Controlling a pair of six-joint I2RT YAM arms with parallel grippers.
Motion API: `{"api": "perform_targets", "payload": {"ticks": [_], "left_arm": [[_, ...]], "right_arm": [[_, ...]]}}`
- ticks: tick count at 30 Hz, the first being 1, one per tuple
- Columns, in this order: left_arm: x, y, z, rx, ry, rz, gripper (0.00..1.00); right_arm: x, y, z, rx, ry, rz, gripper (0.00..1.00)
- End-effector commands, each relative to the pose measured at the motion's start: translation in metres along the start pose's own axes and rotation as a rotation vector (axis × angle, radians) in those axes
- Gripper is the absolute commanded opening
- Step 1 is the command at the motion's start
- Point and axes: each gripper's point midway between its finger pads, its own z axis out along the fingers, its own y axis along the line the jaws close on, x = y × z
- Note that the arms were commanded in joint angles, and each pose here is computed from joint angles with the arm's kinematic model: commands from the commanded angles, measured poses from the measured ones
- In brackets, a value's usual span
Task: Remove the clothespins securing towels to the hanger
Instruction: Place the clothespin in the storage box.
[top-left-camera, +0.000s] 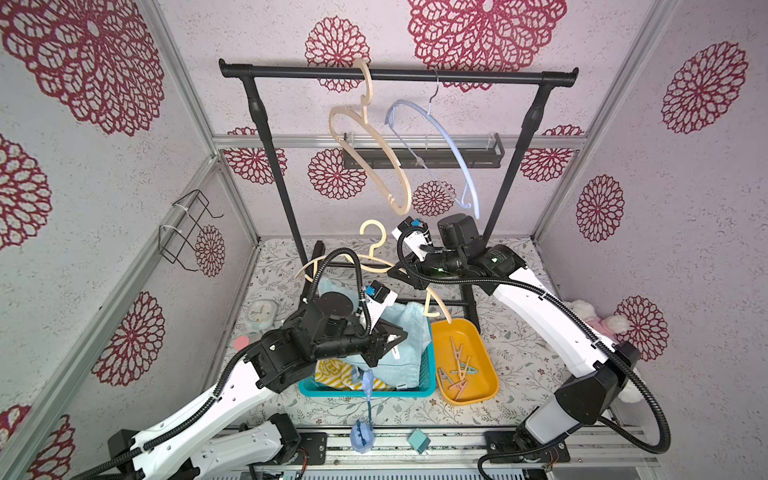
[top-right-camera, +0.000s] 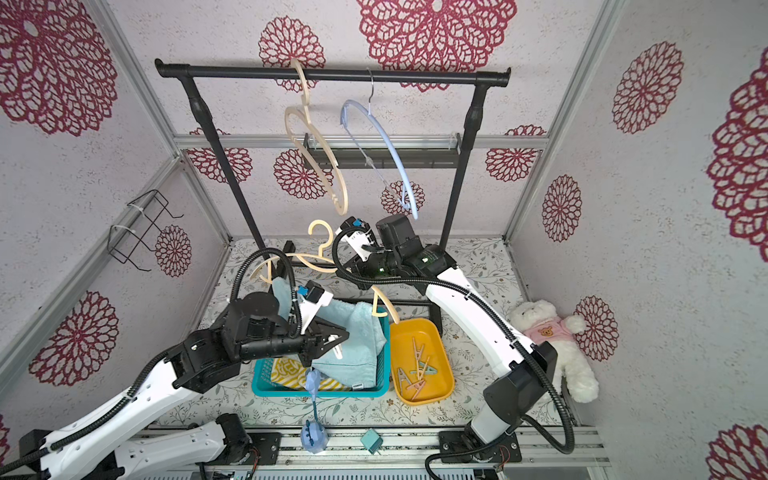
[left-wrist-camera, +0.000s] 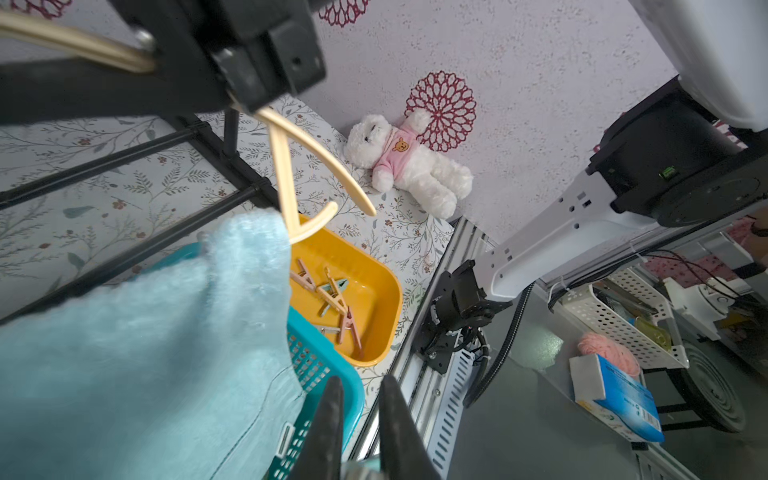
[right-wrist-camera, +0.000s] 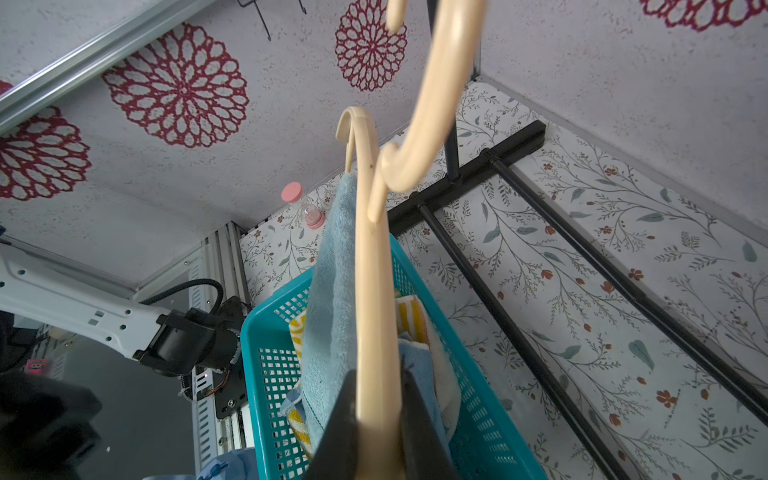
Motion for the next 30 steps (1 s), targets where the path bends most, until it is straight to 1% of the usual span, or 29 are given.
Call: {"api": "perform_targets", "payload": {"ticks": [1,4,8,10,15,20,27,29,30], "left_arm": [[-0.019,-0.004,0.017,-0.050,-0.133,-0.059,0.00],[-0.007,-0.010,0.041,-0.061,-0.139,-0.085,0.00],[0.013,-0.014,0.072,-0.125,-0.113,-0.066,0.00],[0.021,-0.021,0.086,-0.134,-0.100,-0.063,0.00],[0.035,-0.035,0.124,-0.110,-0.093,-0.099,0.00],[0.040,-0.034,0.148,-0.147,-0.088,-0.106,0.00],[0.057,-0.030,0.186,-0.213,-0.026,-0.108,0.00],[0.061,-0.027,0.192,-0.231,-0.020,-0.107,0.00],[0.061,-0.025,0.194,-0.241,-0.020,-0.107,0.02]], "right_arm": [[-0.043,0.004,-0.022,0.013,-0.143,-0.037,0.00],[-0.047,0.001,-0.027,0.020,-0.165,-0.022,0.00],[-0.050,-0.002,-0.037,0.029,-0.187,-0.014,0.00],[-0.051,-0.003,-0.042,0.038,-0.197,-0.012,0.00],[-0.054,-0.011,-0.054,0.070,-0.223,0.002,0.00],[-0.053,-0.015,-0.063,0.081,-0.241,0.015,0.00],[-0.054,-0.011,-0.072,0.079,-0.257,0.004,0.00],[-0.054,-0.010,-0.072,0.074,-0.258,0.003,0.00],[-0.054,-0.009,-0.072,0.072,-0.258,0.003,0.00]]}}
